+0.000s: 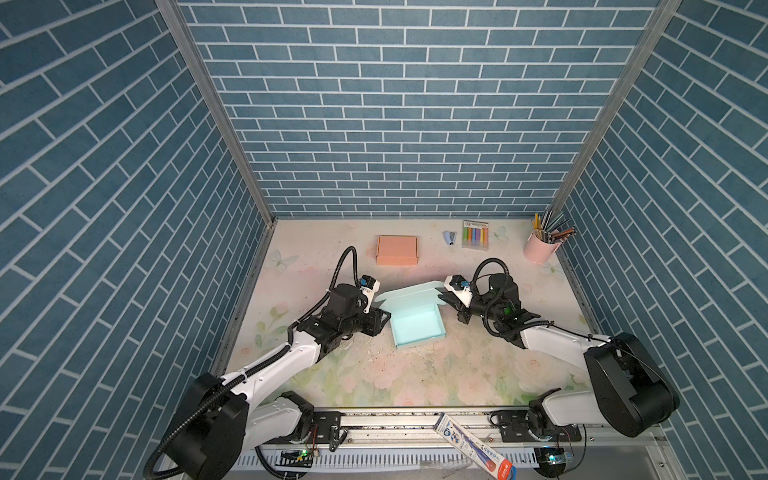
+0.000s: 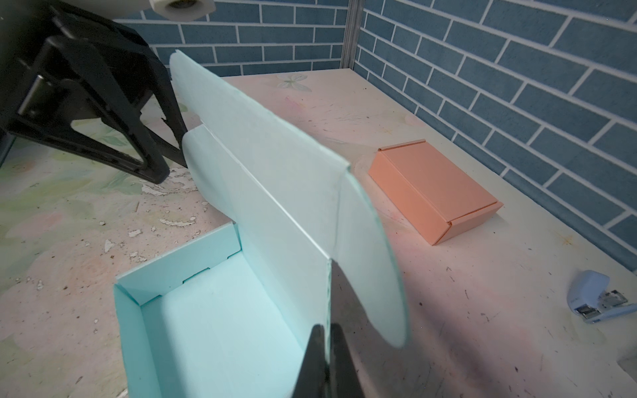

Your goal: Fold the paper box

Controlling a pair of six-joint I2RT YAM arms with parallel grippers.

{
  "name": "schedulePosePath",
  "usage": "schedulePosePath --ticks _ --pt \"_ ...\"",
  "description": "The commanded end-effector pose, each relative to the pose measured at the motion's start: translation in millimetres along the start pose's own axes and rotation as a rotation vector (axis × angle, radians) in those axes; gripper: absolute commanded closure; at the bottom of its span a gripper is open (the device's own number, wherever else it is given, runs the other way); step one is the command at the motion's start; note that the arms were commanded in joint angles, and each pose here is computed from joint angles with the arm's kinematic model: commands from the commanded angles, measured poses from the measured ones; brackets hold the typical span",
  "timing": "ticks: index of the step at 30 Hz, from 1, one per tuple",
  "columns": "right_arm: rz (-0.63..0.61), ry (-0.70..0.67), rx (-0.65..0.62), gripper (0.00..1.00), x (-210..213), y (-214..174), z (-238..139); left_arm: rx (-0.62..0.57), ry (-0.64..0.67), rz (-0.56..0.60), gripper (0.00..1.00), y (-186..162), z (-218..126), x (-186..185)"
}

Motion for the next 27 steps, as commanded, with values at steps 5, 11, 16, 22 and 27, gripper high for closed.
schedulePosePath --ticks 5,11,16,22,27 --pt "0.004 0.017 -0.005 1.00 0.0 4.1 1.0 -0.020 0.000 0.004 0.75 8.7 2.9 -2.0" --pt "0.005 0.023 -0.007 1.00 0.7 4.6 1.2 -0.053 0.014 0.009 0.86 16.9 -6.5 -3.9" --pt "0.009 0.002 -0.008 1.00 -3.3 7.0 1.4 -0.049 0.013 0.014 0.96 21.8 -4.2 -9.1" --pt "0.032 -0.102 -0.052 1.00 -2.3 19.1 -0.6 -0.111 0.019 0.048 1.00 50.6 0.8 -23.5" --pt "0.116 -0.239 -0.040 0.95 -6.7 28.7 8.9 -0.124 0.062 0.077 1.00 62.1 17.2 -31.0"
Point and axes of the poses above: each gripper's point midway between its finger pads, its own z axis out along the fingers, its own x axis along the line the jaws close on, y = z × x, the point moved 1 cm from there along -z, back along the fingers, and after that the axes turned 4 degrees about z, right-handed, at the moved point
